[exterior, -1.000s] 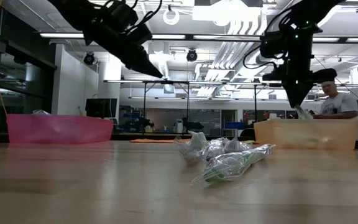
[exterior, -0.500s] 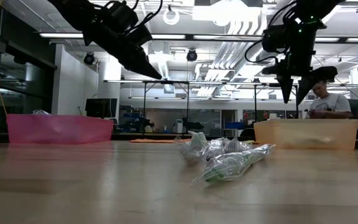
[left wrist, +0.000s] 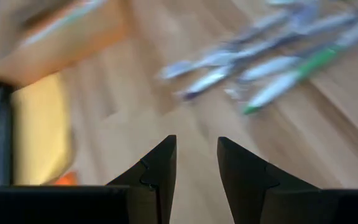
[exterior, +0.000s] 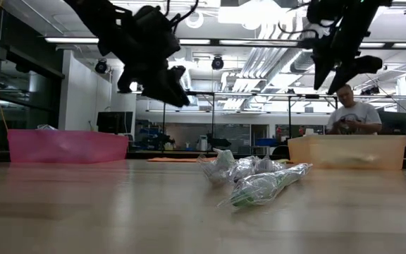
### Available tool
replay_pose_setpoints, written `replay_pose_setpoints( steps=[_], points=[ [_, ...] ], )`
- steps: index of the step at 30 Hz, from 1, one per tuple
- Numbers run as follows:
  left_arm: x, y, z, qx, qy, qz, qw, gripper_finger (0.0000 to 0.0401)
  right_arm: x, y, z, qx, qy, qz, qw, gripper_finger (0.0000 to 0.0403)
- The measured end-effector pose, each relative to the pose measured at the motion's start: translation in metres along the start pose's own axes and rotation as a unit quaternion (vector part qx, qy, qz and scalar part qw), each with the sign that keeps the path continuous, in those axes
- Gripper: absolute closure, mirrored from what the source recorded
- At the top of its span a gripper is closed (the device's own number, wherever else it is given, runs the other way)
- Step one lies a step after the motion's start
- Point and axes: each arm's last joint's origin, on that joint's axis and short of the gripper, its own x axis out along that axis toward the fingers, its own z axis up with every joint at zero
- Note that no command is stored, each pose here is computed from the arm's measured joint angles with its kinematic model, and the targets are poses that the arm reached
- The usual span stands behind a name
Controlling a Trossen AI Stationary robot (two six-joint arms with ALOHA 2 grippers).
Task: Pick & Place Toothbrushes
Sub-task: Put the green toothbrush into the orange bin
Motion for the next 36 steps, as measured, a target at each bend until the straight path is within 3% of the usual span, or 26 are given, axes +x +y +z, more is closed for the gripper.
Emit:
replay_pose_setpoints(
  steps=[7, 14, 20, 27, 36],
  points=[
    [0.038, -0.034, 0.011, 0.115, 0.000, -0.069, 0.991, 0.0288, -0.019, 0.010, -0.018, -0.034, -0.010, 0.050, 0.998, 0.0221],
    [0.065, -0.061, 0.026, 0.196, 0.005, -0.090, 0.976, 0.0288, -0.024, 0.020, -0.030, -0.063, 0.000, 0.074, 0.995, 0.0222],
    [0.095, -0.061, 0.049, 0.243, 0.042, -0.117, 0.962, 0.0260, -0.025, 0.025, -0.037, -0.082, 0.009, 0.085, 0.993, 0.0222],
    [0.123, -0.061, 0.045, 0.291, 0.130, -0.232, 0.919, 0.0240, -0.027, 0.029, -0.043, -0.090, 0.011, 0.085, 0.992, 0.0222],
    [0.129, -0.052, 0.055, 0.300, 0.141, -0.211, 0.920, 0.0240, -0.028, 0.033, -0.049, -0.097, 0.018, 0.094, 0.991, 0.0222]
  ],
)
